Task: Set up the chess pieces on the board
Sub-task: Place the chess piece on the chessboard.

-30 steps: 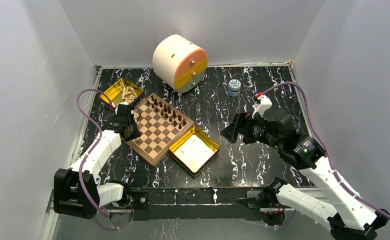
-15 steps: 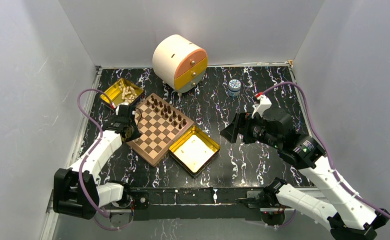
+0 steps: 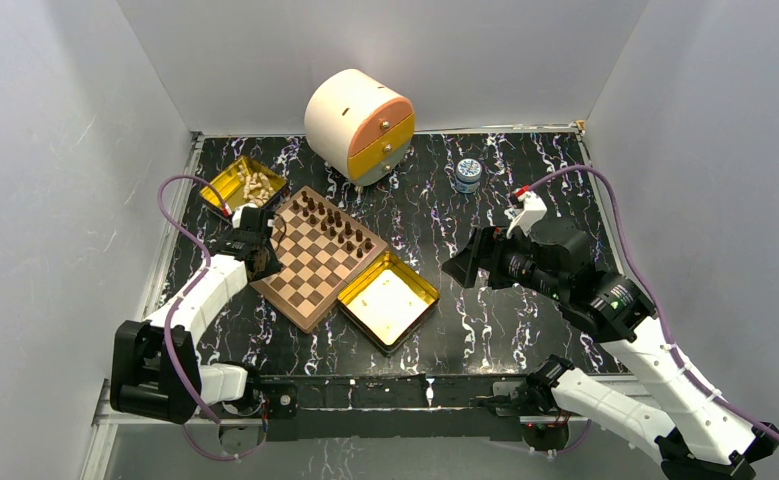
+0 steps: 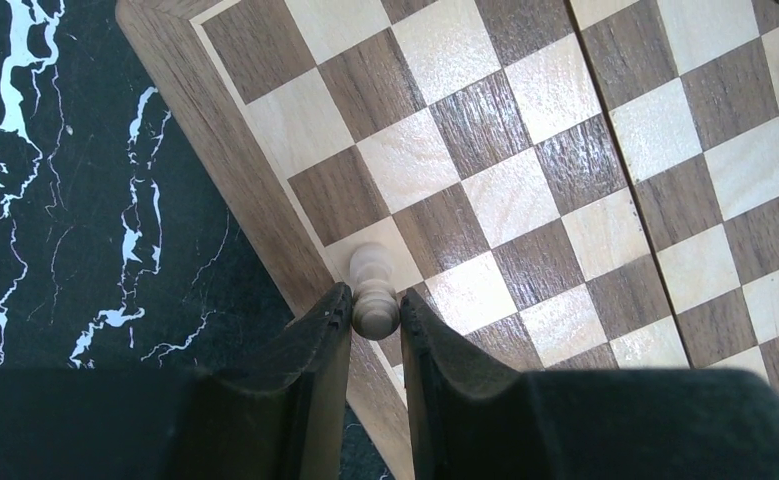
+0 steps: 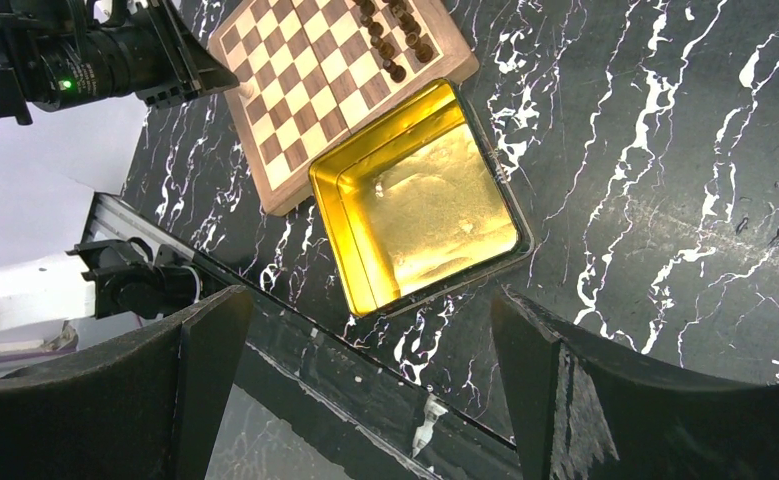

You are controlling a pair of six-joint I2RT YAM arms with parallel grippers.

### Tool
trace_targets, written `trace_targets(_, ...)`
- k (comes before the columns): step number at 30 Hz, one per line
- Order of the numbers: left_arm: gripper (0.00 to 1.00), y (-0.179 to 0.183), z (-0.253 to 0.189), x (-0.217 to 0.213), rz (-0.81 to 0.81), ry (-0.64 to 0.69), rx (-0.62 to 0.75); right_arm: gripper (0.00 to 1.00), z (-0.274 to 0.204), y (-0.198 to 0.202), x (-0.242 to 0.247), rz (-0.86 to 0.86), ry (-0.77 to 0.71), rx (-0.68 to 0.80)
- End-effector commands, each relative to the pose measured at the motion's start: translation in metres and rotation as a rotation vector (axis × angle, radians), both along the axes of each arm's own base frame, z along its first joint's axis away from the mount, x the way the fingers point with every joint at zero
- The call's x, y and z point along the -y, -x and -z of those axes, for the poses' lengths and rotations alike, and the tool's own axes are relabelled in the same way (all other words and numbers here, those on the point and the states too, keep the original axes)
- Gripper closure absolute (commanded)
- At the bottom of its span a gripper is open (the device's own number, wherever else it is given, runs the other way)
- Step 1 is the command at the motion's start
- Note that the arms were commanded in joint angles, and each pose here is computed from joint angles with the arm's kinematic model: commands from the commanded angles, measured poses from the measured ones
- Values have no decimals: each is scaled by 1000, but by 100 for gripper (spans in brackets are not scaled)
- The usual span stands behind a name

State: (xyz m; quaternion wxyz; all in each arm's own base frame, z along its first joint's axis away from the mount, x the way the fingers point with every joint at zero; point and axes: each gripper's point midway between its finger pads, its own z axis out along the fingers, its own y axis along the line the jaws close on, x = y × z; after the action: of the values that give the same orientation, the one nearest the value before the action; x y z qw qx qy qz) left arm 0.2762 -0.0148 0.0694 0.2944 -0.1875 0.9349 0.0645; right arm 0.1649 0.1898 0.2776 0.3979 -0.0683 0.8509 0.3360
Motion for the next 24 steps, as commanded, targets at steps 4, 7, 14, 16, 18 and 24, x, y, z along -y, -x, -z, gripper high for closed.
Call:
trace_targets(4, 79, -6, -1, -9, -34, -51, 8, 1, -12, -2, -1, -4, -19, 47)
trace_targets(7, 79, -7, -2, -9, -35, -53, 16, 1, -12, -2, -1, -4, -20, 47)
trace_targets(14, 78, -7, -2, -8, -30, -44, 25, 1, -11, -1, 0, -4, -21, 46)
trace_targets(16, 76, -7, -1, -7, -28, -39, 23, 1, -11, -1, -1, -5, -21, 45)
trace_targets(18, 75, -7, -1, -7, -27, -40, 24, 1, -11, -1, -1, -7, -22, 45)
trace_targets(24, 72, -7, -1, -6, -22, -41, 21, 1, -11, 0, 0, -6, -22, 44)
